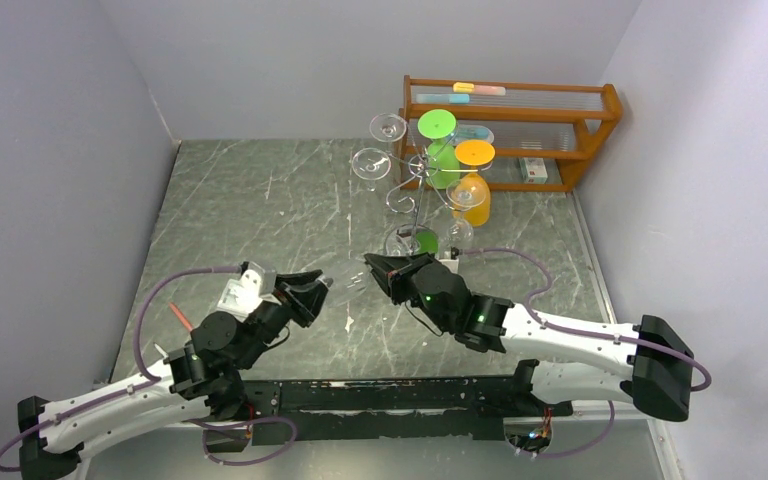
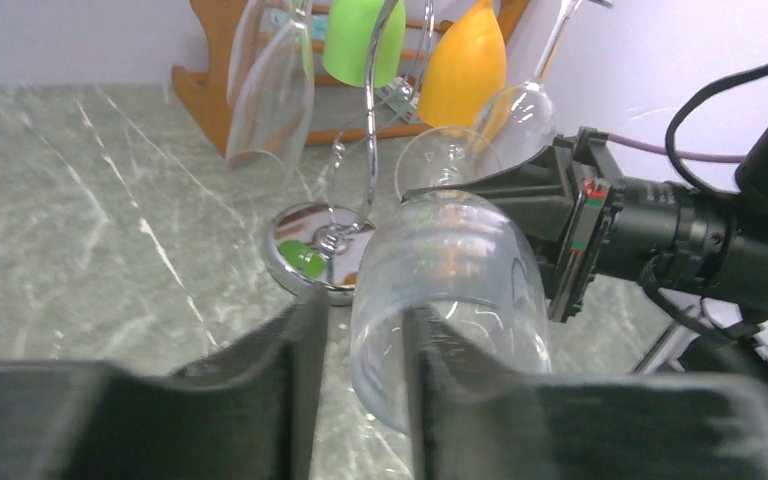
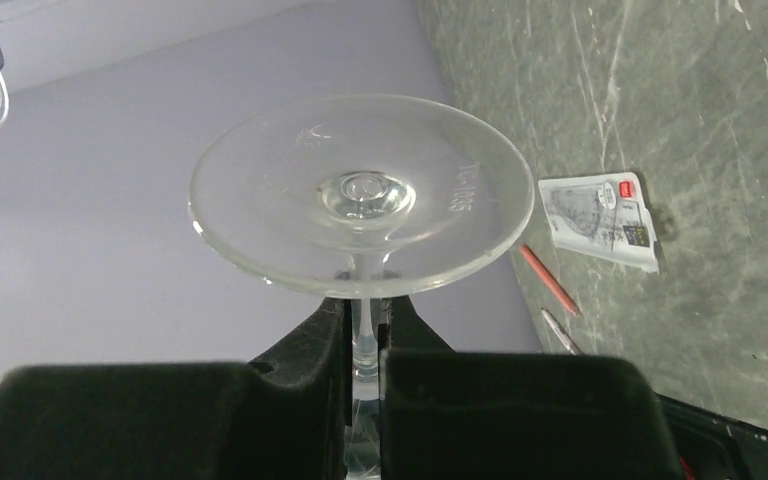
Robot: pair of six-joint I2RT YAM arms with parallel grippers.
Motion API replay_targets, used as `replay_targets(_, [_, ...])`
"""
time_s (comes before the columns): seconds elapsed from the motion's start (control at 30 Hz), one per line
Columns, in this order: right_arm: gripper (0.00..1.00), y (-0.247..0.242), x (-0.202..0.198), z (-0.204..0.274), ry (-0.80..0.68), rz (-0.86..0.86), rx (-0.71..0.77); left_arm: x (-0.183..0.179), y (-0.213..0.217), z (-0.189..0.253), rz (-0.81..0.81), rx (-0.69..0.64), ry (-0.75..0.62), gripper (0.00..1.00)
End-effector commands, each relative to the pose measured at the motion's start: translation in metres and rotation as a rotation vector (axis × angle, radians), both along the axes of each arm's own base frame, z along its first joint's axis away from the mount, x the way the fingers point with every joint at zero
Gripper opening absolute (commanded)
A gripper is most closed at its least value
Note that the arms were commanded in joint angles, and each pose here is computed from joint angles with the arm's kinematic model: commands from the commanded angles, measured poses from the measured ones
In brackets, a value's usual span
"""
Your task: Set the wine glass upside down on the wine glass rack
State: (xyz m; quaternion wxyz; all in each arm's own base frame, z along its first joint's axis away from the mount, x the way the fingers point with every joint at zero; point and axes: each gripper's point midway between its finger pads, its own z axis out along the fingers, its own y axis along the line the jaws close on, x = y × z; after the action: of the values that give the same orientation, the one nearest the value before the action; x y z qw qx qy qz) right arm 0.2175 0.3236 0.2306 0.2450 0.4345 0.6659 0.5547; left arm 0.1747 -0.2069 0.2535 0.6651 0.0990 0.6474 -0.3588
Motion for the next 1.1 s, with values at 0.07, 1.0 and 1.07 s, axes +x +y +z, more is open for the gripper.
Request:
replay_targets(0.07, [0.00,-0.010,-0.005,0.000,-0.084,0.014,-0.085,-0.002,0.005,0.004,0.014,-0.039,0.093,0.66])
replay_targets(1.0, [0.00,-0.050,-0.034,0.034,-0.861,0.181,-0.559,-0.049,-0.009,0.069,-0.265,-0.039,0.094,0.82])
replay_targets(1.07, [0.00,-0.050,-0.041,0.041,-0.954,0.207,-0.588,-0.048,-0.015,0.067,-0.274,-0.030,0.102,0.82])
